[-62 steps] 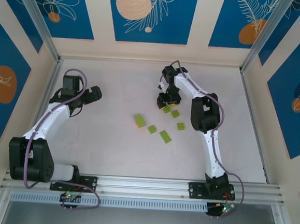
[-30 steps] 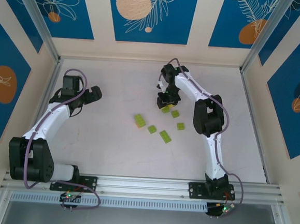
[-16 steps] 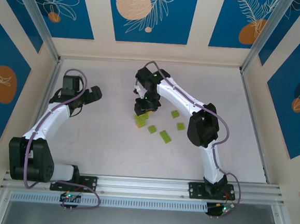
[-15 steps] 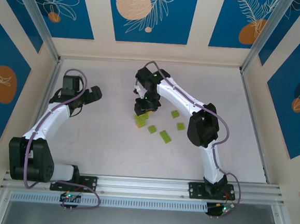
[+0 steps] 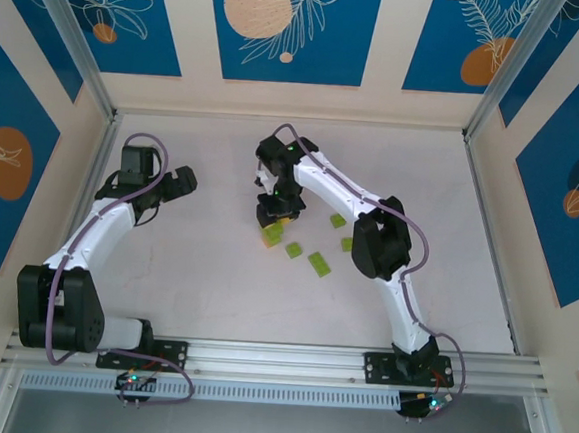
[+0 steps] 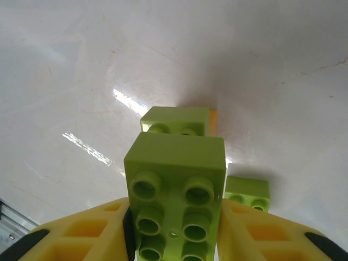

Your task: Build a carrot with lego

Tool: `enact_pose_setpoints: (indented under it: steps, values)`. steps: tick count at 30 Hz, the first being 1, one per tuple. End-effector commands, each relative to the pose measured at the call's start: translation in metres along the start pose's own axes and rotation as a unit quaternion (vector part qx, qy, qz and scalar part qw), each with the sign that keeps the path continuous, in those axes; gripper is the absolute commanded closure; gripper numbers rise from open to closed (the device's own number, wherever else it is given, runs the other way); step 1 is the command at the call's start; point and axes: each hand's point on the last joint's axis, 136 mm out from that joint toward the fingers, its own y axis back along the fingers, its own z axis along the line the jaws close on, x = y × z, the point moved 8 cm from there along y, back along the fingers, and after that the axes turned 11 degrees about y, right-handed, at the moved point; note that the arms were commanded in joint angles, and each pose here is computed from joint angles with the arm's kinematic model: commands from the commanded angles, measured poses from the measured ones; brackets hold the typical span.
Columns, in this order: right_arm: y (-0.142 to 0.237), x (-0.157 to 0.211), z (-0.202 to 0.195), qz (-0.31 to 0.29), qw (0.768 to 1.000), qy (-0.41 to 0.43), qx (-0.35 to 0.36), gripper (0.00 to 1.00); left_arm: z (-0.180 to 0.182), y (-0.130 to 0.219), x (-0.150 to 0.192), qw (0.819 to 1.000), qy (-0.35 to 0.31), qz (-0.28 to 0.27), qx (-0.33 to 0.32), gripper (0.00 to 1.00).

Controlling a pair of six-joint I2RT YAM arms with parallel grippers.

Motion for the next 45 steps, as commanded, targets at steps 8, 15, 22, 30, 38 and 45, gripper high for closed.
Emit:
enact_pose_setpoints:
  steps: [8,15,22,30,38,45]
  values:
    - [-0.01,0.0,0.004,0.019,1.0,-0.001,-0.004,0.59,0.001,0.004,-0.003,1.0,0.002,-0.004,0.005,0.01]
    - [-0.013,0.0,0.004,0.023,1.0,-0.003,-0.003,0.59,0.002,0.003,-0.003,1.0,0.002,-0.003,0.004,0.01]
    - [-0.018,0.0,0.004,0.027,1.0,-0.003,-0.004,0.59,0.002,0.003,-0.003,1.0,0.002,-0.004,0.004,0.01]
    - [-0.025,0.002,0.006,0.037,0.999,-0.002,-0.003,0.59,0.001,0.003,-0.003,1.0,0.002,-0.004,0.005,0.01]
    - [-0.033,0.003,0.006,0.045,0.999,0.001,-0.003,0.59,0.001,0.003,-0.003,1.0,0.002,-0.003,0.005,0.01]
    - [-0.038,0.005,0.006,0.055,0.998,0.006,0.006,0.59,0.002,0.003,-0.003,1.0,0.002,-0.004,0.004,0.01]
